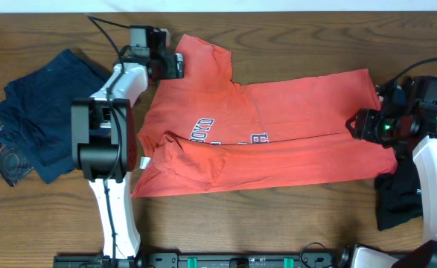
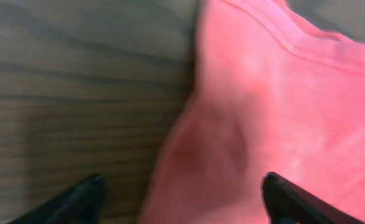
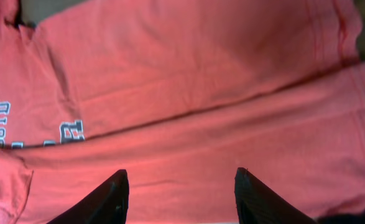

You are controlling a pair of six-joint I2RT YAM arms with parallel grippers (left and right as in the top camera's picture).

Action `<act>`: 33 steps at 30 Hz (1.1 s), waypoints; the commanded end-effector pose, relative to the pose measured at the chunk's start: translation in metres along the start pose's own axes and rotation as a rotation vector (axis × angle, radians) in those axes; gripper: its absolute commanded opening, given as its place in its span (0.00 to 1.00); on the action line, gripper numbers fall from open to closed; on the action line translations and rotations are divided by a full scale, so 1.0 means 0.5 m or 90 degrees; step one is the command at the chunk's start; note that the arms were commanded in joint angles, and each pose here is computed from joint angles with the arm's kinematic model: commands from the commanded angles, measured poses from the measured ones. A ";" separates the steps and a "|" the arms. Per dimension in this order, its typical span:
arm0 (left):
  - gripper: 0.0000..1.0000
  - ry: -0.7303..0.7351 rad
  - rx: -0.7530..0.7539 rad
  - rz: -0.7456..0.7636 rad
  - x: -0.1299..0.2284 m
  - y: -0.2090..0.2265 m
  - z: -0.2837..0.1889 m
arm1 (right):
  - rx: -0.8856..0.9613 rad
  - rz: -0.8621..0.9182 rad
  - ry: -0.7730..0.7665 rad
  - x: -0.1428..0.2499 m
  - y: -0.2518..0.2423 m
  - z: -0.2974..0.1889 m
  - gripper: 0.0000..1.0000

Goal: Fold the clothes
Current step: 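Move both grippers to the t-shirt's top corners and grasp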

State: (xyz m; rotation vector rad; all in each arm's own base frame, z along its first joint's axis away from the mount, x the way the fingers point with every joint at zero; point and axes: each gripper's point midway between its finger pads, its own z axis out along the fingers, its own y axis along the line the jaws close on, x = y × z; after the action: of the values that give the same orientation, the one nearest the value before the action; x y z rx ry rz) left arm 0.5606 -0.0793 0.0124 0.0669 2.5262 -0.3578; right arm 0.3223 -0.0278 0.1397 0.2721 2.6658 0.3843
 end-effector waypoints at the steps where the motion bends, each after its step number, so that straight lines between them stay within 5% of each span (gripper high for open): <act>1: 0.67 0.052 0.028 0.024 0.056 -0.055 0.040 | -0.002 -0.022 -0.019 -0.016 0.005 0.004 0.53; 4: 0.32 0.064 0.034 0.035 0.069 -0.081 0.044 | 0.010 -0.031 -0.048 -0.043 -0.004 0.011 0.54; 5: 0.12 0.067 0.035 0.036 0.071 -0.083 0.044 | 0.011 -0.033 -0.053 -0.049 -0.005 0.015 0.54; 6: 0.06 0.070 0.032 0.032 0.074 -0.082 0.044 | 0.010 -0.034 -0.056 -0.055 -0.007 0.022 0.54; 14: 0.06 0.067 0.011 -0.077 0.042 -0.044 -0.026 | 0.045 -0.037 -0.071 -0.105 -0.060 0.123 0.36; 25: 0.08 0.196 -0.019 -0.155 0.124 -0.047 -0.103 | 0.065 -0.065 -0.202 -0.225 -0.122 0.282 0.64; 33: 0.08 0.237 -0.023 -0.155 0.155 -0.059 -0.110 | 0.129 -0.041 -0.252 -0.284 -0.186 0.355 0.71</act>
State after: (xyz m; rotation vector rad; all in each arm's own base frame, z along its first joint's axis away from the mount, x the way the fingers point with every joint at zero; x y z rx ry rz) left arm 0.4643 -0.0938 0.0136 -0.2046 2.9215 -0.4327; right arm 0.4979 -0.1001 0.0119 0.2562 2.3361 0.0988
